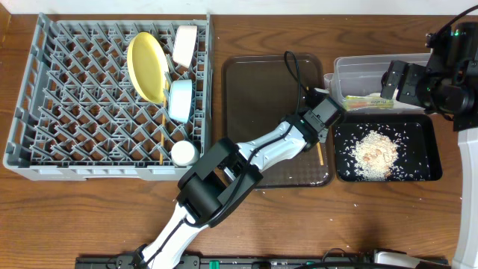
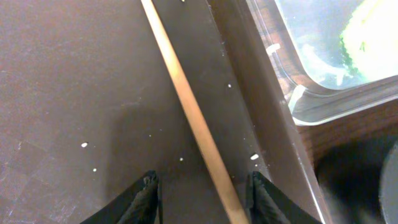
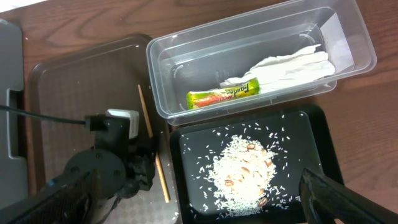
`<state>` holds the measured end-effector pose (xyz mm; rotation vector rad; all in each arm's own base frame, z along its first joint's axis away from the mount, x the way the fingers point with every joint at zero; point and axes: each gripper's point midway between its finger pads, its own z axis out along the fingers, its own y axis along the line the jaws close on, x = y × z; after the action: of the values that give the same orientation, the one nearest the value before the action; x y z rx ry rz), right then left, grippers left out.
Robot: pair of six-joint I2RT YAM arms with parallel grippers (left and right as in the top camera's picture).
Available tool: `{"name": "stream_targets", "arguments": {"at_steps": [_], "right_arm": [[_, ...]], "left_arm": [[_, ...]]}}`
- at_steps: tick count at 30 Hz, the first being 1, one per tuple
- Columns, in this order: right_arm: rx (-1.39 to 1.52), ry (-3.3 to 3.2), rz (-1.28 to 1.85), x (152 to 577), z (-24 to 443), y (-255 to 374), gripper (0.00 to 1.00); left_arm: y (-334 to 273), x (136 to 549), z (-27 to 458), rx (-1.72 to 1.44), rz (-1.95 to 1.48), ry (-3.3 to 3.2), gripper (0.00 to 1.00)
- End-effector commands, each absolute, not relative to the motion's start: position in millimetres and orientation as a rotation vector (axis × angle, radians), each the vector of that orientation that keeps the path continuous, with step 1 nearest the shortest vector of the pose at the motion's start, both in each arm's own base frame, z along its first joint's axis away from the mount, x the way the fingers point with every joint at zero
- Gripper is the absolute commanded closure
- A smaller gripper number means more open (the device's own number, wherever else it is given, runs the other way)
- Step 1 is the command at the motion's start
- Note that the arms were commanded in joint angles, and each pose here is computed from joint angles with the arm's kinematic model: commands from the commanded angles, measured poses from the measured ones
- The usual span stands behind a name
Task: Sort waste into correct bins and load items into the dishwasher
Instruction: 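Move the left gripper back to the tray and grasp the second chopstick, then lift the second chopstick and carry it left into the rack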
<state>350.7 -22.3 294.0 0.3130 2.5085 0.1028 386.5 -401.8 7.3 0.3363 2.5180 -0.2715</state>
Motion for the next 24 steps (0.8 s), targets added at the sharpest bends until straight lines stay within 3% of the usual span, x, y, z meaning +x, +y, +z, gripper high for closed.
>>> {"name": "stream_targets", "arguments": {"at_steps": [1, 10, 18, 24], "right_arm": [[0.316, 2.509, 0.096, 350, 294, -24, 0.01], [0.316, 2.509, 0.096, 350, 294, -24, 0.01], [0.316, 2.509, 0.096, 350, 294, -24, 0.01], [0.316, 2.509, 0.096, 350, 294, -24, 0.01]], "left_arm": [[-384, 378, -32, 0.37, -0.147, 2.585, 0.56], [-356, 368, -41, 0.333, 0.006, 2.646, 0.61], [-360, 357, -44, 0.36, -0.038, 2.701, 0.89], [-360, 366, -20, 0.332, -0.076, 2.669, 0.92]]}}
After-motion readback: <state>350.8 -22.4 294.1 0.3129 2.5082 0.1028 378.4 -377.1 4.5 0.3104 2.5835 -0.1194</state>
